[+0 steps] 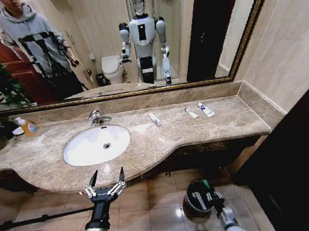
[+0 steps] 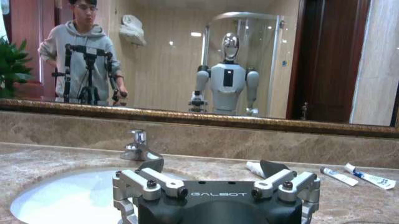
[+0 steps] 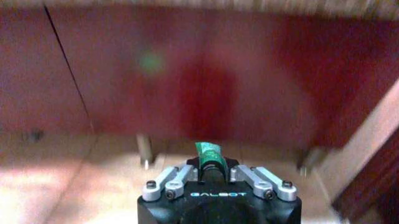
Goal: Pick up the trash from the sink and place it in the trash bin.
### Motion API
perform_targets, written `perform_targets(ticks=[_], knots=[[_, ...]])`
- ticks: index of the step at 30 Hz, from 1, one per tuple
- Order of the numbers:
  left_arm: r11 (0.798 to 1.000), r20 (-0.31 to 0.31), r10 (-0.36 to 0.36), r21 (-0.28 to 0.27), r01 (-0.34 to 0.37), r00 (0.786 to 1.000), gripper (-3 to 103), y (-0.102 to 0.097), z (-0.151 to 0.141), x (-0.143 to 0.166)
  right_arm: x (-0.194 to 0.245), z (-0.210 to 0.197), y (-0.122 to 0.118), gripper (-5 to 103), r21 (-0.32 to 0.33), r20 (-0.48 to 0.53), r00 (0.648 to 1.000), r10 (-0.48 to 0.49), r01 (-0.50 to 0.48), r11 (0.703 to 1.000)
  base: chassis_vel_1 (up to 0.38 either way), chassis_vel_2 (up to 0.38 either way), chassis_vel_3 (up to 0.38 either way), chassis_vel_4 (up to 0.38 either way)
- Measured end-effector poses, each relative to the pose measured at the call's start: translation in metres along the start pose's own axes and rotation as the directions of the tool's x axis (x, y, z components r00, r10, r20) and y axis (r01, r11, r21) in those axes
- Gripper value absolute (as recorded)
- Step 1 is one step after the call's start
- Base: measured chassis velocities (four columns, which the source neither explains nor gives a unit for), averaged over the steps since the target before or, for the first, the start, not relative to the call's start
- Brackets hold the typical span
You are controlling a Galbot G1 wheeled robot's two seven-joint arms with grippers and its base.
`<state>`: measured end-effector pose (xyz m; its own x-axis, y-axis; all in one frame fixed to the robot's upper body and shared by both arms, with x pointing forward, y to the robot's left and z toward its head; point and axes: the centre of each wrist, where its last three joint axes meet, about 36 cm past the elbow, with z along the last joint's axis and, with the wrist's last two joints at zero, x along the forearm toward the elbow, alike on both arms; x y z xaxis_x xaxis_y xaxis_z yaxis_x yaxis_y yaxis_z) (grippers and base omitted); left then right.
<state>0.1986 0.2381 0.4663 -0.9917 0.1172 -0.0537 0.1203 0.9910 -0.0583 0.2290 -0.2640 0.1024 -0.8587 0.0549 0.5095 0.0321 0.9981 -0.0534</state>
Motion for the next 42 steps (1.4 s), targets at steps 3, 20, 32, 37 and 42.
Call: perform_targets(ticks=[3,20,32,37,42], knots=[[1.0,0.0,0.0,0.0,0.0,1.0,100,0.0,0.0,0.0,-0.018,0.011,-0.004,21,0.05,-0.069,0.998,-0.004,0.007,0.999,0.0,0.0,0.0,0.0],[1.0,0.0,0.0,0.0,0.0,1.0,100,0.0,0.0,0.0,-0.093,-0.005,-0.022,21,0.046,-0.285,0.958,-0.035,0.05,0.998,0.0,0.0,0.0,0.0],[1.0,0.0,0.0,0.0,0.0,1.0,100,0.0,0.0,0.0,-0.096,0.012,-0.025,21,0.078,-0.368,0.929,-0.029,0.062,0.995,0.0,0.0,0.0,0.0],[1.0,0.0,0.0,0.0,0.0,1.0,100,0.0,0.0,0.0,-0.097,0.012,-0.025,30,0.08,-0.369,0.929,-0.031,0.065,0.995,0.0,0.0,0.0,0.0],[1.0,0.0,0.0,0.0,0.0,1.0,100,0.0,0.0,0.0,-0.1,0.01,-0.02,51,0.081,-0.367,0.93,-0.03,0.064,0.995,0.0,0.0,0.0,0.0]])
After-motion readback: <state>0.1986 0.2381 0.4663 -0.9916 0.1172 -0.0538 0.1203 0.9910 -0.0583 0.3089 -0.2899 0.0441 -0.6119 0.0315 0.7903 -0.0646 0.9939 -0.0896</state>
